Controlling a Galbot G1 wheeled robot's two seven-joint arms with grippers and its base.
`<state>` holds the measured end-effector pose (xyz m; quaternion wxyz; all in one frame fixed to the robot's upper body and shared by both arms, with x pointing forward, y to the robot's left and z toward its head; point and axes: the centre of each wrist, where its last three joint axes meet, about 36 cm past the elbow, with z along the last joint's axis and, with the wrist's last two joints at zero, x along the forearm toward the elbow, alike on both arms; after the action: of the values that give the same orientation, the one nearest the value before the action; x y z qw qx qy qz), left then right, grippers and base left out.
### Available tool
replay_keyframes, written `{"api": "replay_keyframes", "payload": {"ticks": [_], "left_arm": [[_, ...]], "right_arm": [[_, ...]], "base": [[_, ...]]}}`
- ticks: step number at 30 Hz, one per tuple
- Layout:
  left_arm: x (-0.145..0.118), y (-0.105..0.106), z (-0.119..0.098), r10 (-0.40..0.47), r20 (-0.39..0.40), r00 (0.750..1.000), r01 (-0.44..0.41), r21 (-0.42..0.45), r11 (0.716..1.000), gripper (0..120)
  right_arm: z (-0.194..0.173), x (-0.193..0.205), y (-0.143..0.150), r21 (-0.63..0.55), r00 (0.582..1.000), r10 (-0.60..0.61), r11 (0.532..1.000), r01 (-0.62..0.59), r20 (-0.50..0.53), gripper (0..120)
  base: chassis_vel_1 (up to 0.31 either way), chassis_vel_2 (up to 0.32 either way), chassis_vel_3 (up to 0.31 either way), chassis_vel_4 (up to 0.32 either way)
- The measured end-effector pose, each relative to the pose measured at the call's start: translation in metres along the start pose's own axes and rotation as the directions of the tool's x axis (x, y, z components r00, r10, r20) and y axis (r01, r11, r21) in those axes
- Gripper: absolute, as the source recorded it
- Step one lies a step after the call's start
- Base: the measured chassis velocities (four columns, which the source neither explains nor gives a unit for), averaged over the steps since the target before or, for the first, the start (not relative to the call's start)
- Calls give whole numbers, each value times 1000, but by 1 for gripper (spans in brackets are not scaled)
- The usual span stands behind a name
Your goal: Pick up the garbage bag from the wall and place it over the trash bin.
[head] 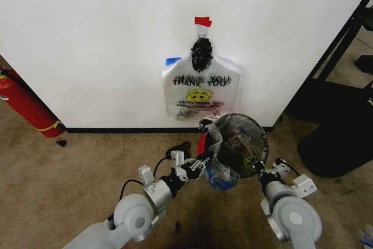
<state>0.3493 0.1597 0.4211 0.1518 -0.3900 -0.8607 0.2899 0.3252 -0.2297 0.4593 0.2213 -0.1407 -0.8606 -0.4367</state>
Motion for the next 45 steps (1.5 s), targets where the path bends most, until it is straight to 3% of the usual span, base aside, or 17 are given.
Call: {"api": "replay_keyframes", "payload": {"ticks": [14, 21, 26, 45], "left_arm": [[0, 4, 2, -19, 16, 1000, 19, 4, 1000, 0], [1, 10, 10, -67, 26, 997, 65, 59, 996, 0], [-5, 15, 20, -104, 38, 994, 100, 97, 990, 0], [-25, 31, 33, -149, 49, 988, 144, 100, 985, 0]], "right_arm": [[0, -1, 0, -3, 1000, -1, 1000, 1, 0, 0], [-3, -1, 0, -10, 1000, -4, 1000, 4, 2, 0], [-4, 2, 2, -17, 1000, -17, 1000, 17, -3, 0], [-5, 6, 5, -25, 999, -30, 999, 30, -20, 0]], "base": [[0, 0, 0, 0], [0, 0, 0, 0], [0, 0, 0, 0], [0, 0, 0, 0]]}}
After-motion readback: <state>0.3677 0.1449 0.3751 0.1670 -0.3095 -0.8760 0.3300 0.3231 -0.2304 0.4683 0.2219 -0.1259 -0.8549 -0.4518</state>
